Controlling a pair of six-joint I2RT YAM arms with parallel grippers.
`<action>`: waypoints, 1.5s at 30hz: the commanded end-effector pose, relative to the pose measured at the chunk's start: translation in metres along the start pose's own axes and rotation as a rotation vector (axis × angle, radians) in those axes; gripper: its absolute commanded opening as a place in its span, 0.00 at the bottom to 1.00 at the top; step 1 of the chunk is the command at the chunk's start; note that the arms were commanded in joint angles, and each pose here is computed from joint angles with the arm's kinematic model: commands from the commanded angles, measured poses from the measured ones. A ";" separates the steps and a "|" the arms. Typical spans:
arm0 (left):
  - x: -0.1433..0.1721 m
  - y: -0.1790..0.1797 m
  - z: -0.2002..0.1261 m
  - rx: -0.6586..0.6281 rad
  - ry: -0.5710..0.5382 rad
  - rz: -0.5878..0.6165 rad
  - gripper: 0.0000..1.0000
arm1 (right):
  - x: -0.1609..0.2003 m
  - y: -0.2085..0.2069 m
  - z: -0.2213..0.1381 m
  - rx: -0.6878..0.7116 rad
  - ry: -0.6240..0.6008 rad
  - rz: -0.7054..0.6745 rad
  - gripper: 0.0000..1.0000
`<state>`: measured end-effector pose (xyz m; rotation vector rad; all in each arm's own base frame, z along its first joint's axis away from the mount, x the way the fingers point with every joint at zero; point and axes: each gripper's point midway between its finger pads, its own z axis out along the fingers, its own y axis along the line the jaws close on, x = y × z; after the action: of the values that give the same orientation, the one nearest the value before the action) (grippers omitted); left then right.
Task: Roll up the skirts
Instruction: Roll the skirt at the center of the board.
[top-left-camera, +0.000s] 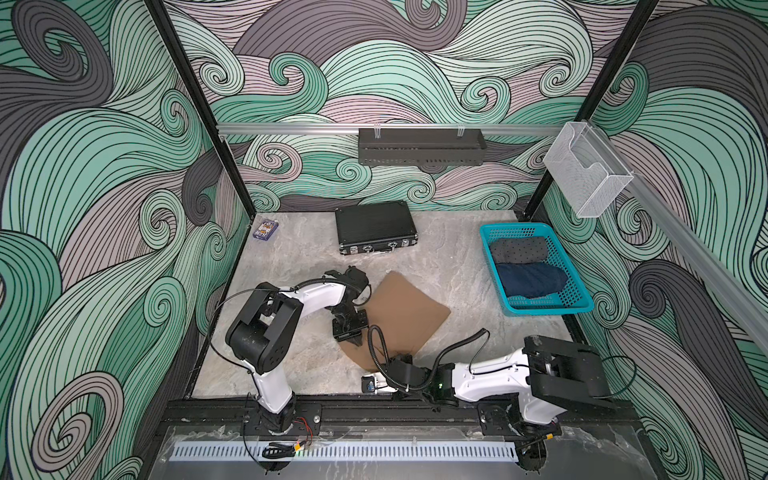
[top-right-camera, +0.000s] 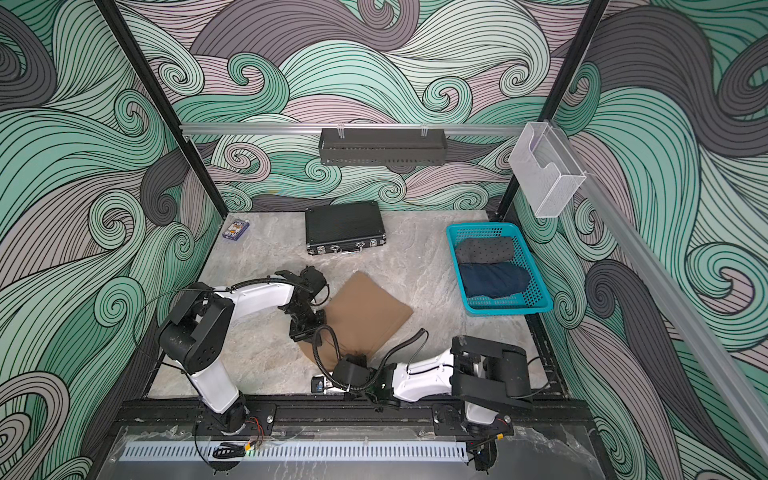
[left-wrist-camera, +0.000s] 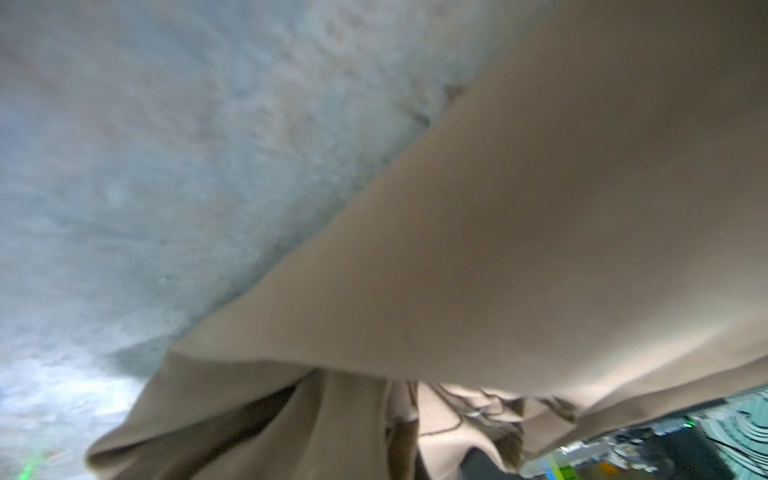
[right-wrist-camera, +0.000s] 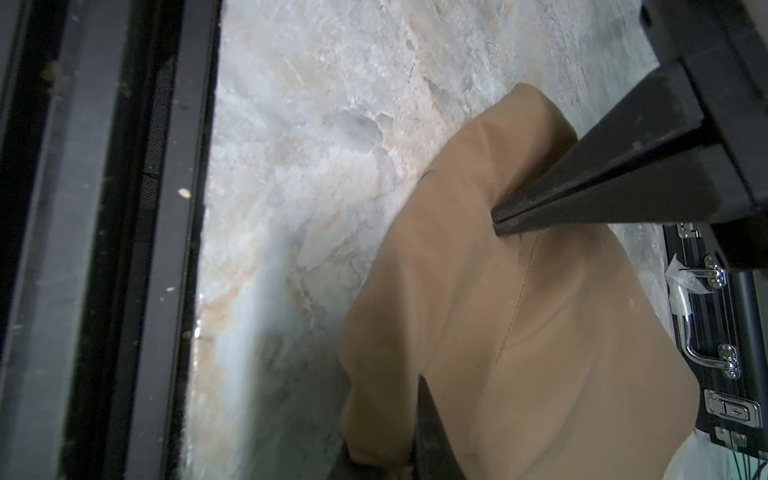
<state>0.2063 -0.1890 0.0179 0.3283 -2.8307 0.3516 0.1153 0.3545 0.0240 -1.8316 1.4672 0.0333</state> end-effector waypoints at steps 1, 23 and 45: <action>-0.040 -0.010 0.001 0.062 -0.123 -0.065 0.26 | 0.003 0.013 0.004 -0.059 -0.005 0.184 0.08; -0.032 -0.008 -0.085 0.241 -0.302 0.009 0.59 | 0.016 -0.047 -0.019 -0.153 -0.414 1.175 0.00; -0.051 0.005 -0.012 0.132 -0.183 -0.126 0.28 | 0.012 -0.050 -0.029 -0.278 -0.492 1.244 0.00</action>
<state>0.2481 -0.1822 0.0205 0.5790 -2.9113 0.6392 0.1528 0.3283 0.0579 -0.7171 2.0429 1.1697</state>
